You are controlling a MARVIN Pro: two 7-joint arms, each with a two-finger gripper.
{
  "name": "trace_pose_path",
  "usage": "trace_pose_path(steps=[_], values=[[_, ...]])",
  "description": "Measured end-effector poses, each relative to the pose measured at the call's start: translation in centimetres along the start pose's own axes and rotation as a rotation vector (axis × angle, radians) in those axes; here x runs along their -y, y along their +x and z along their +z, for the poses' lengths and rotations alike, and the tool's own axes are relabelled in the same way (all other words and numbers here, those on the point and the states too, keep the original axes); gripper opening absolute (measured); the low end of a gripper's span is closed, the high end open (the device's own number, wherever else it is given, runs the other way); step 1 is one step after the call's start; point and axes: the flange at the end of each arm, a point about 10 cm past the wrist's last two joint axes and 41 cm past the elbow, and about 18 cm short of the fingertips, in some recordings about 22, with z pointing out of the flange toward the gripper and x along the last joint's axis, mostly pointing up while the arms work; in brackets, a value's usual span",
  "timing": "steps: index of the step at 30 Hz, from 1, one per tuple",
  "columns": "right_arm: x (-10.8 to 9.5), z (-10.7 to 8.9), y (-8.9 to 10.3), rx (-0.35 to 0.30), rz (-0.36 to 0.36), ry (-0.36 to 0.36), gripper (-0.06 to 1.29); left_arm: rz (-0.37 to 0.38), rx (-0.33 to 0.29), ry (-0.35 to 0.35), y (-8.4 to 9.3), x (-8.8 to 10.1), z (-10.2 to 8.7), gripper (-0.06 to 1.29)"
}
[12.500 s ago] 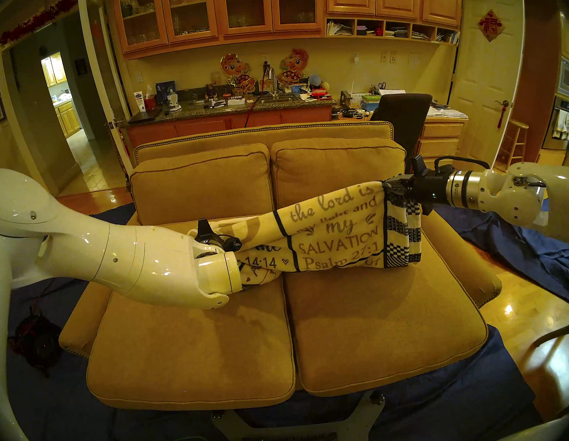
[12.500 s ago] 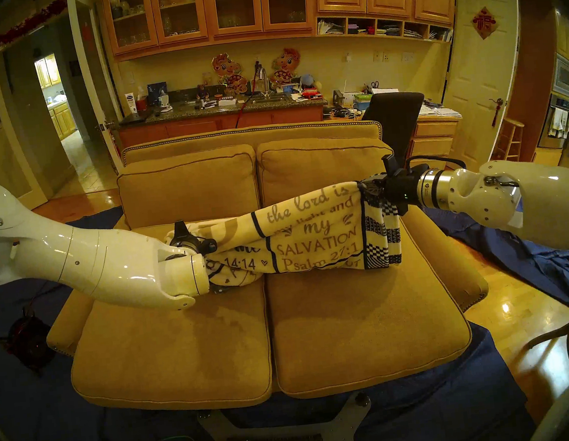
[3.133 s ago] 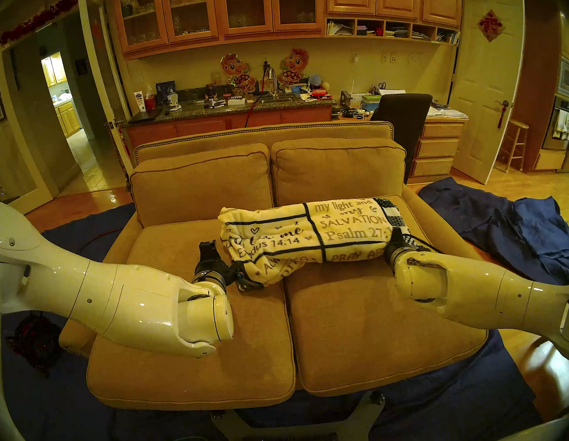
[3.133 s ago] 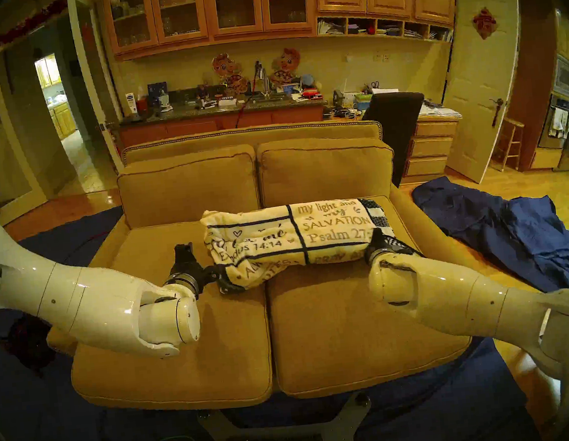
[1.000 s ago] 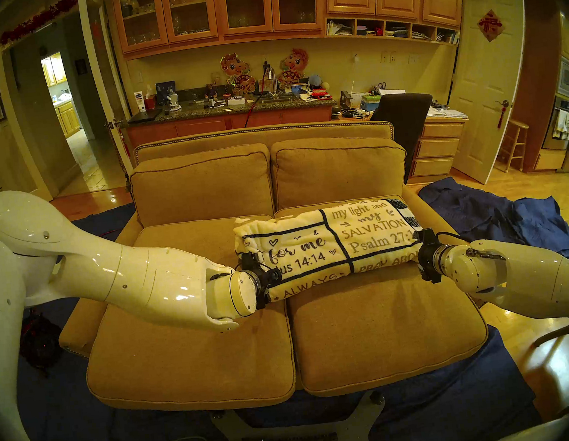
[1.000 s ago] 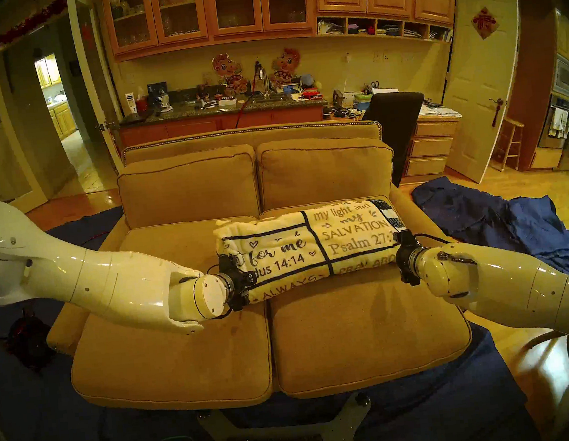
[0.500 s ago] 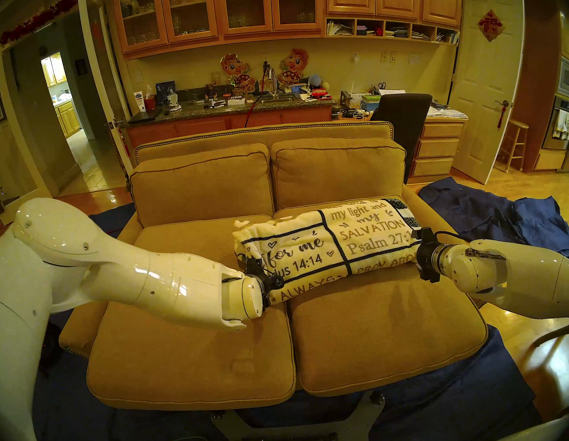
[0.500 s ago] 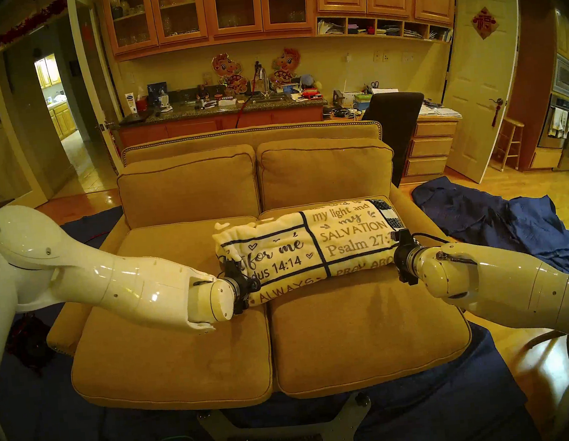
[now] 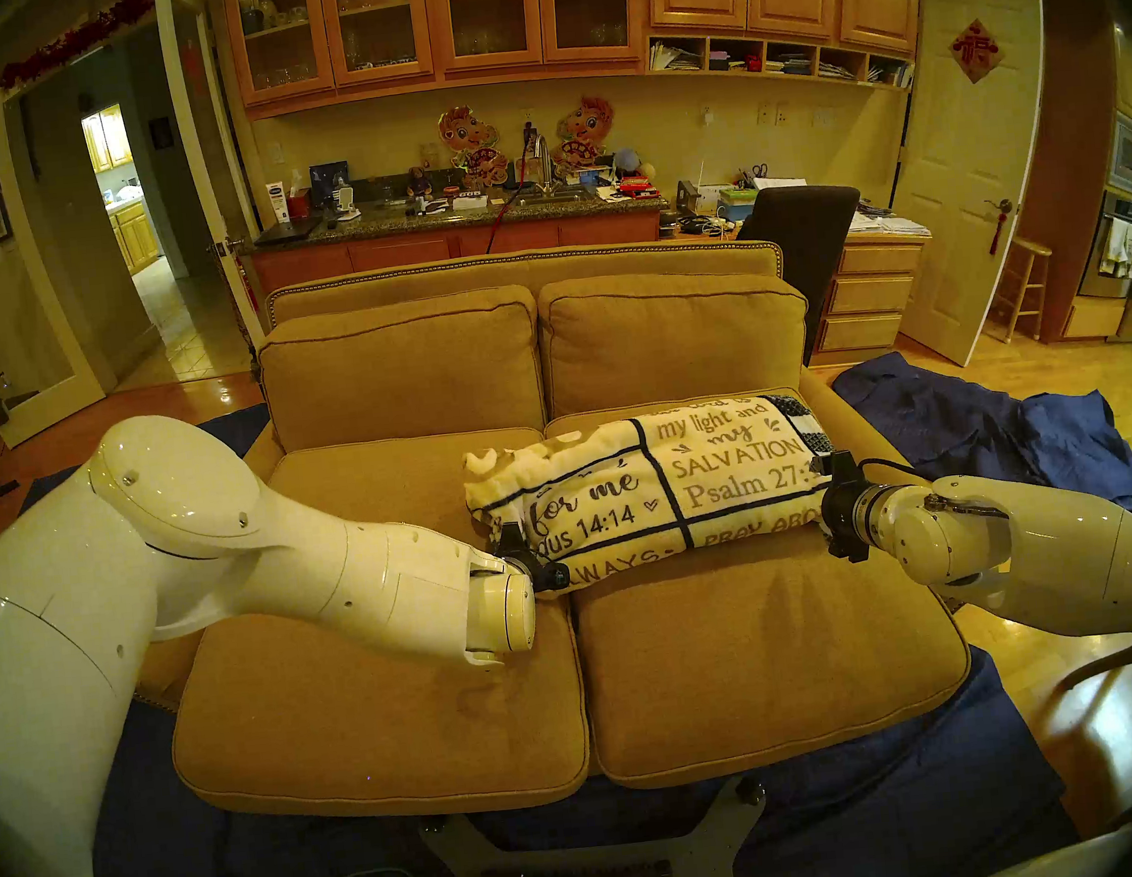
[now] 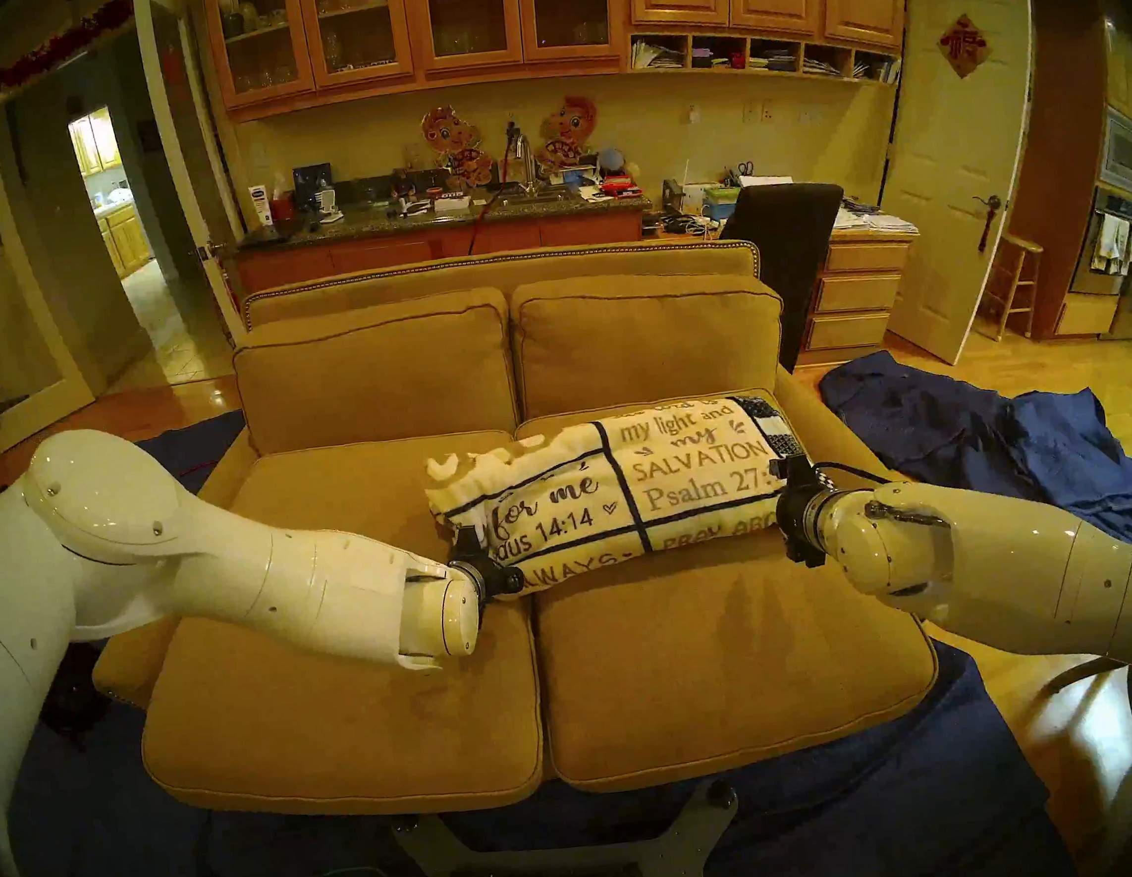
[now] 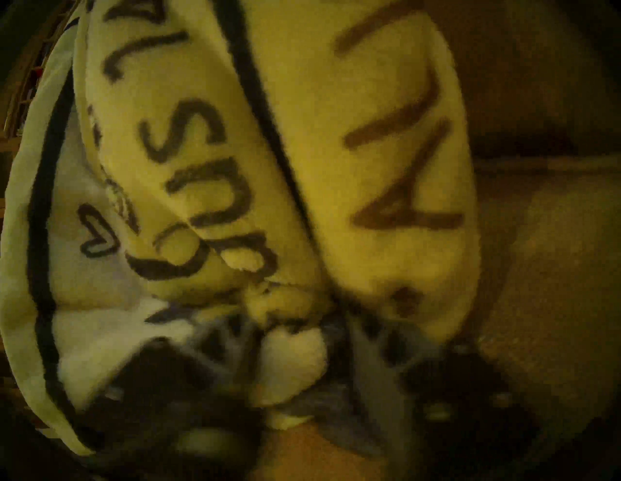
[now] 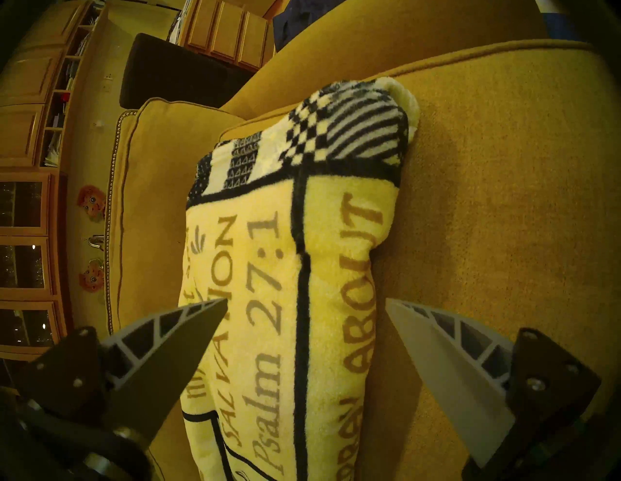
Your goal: Fold the blanket in half twice
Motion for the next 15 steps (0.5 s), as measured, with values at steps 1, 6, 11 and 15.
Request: trace_pose_path(steps=[1,6,11,15], values=[[0.0,0.0,0.0,0.000,0.000,0.001,1.21,0.004,0.006,0.006,0.0,0.0,0.0,0.95],[0.1,-0.3,-0.1,0.004,0.000,0.002,1.21,0.036,0.029,0.032,0.2,0.0,-0.2,0.08],[0.1,-0.5,-0.4,0.010,0.001,0.003,1.21,0.089,0.054,0.065,0.0,0.4,-1.0,0.04],[0.1,-0.6,-0.5,0.013,0.002,0.004,1.21,0.112,0.065,0.084,-0.4,0.8,-1.7,0.03]])
